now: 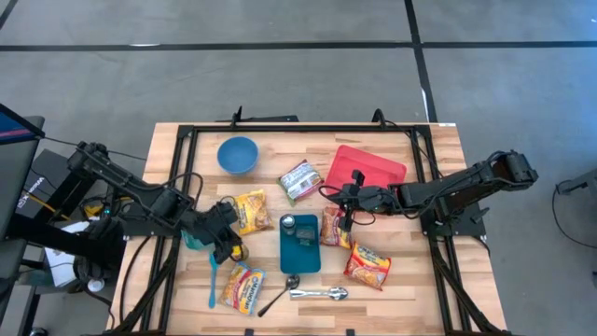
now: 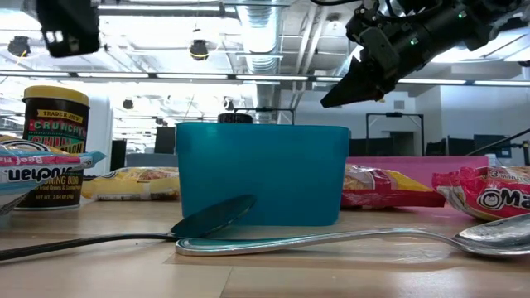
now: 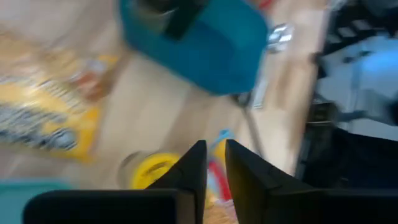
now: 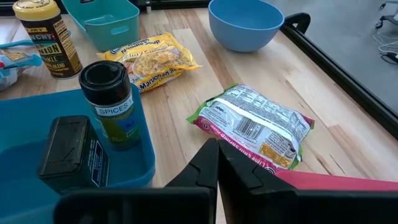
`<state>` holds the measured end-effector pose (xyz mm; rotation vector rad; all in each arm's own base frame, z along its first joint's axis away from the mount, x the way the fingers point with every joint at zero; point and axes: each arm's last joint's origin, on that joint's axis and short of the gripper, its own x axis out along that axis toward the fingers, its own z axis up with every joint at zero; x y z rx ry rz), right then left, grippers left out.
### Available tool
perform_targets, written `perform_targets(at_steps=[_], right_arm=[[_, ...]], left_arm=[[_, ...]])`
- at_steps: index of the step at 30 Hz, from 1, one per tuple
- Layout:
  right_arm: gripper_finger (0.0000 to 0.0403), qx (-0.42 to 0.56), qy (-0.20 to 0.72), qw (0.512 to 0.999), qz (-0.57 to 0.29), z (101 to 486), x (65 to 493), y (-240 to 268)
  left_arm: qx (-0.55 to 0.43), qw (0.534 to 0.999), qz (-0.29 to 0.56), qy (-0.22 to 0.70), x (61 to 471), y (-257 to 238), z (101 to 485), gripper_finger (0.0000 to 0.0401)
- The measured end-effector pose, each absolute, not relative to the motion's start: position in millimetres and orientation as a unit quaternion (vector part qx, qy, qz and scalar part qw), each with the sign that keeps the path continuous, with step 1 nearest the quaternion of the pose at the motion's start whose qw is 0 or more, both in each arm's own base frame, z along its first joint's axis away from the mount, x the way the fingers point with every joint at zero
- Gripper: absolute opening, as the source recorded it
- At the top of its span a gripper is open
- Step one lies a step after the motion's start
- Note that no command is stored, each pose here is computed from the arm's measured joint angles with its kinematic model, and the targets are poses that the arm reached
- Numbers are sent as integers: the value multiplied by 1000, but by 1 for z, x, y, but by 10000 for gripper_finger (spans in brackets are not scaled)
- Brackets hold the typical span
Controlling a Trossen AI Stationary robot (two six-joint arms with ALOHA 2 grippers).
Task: Pick & Place Food Item
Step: Put the yellow seasoning bottle into the blue bin
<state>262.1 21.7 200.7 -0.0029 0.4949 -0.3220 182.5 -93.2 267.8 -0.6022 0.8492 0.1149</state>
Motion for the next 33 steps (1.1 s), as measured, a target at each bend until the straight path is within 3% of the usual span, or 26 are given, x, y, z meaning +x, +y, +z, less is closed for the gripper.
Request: perform_targets(at_steps=[6, 18, 27, 33], right_arm=[[0, -1, 244, 957, -159, 201, 262, 22], [0, -1, 244, 956, -161, 201, 262, 20], [0, -1, 244, 956, -161, 201, 262, 20], [0, -1, 244, 956, -162, 201, 262, 20]], left_arm=[[-298, 870, 28, 392, 185, -97, 272, 4], [-253, 887, -20, 386, 204, -122, 299, 0], [-248, 819, 104, 506, 199, -119, 274, 0], [-269, 783, 175, 532, 193, -110, 269, 0]])
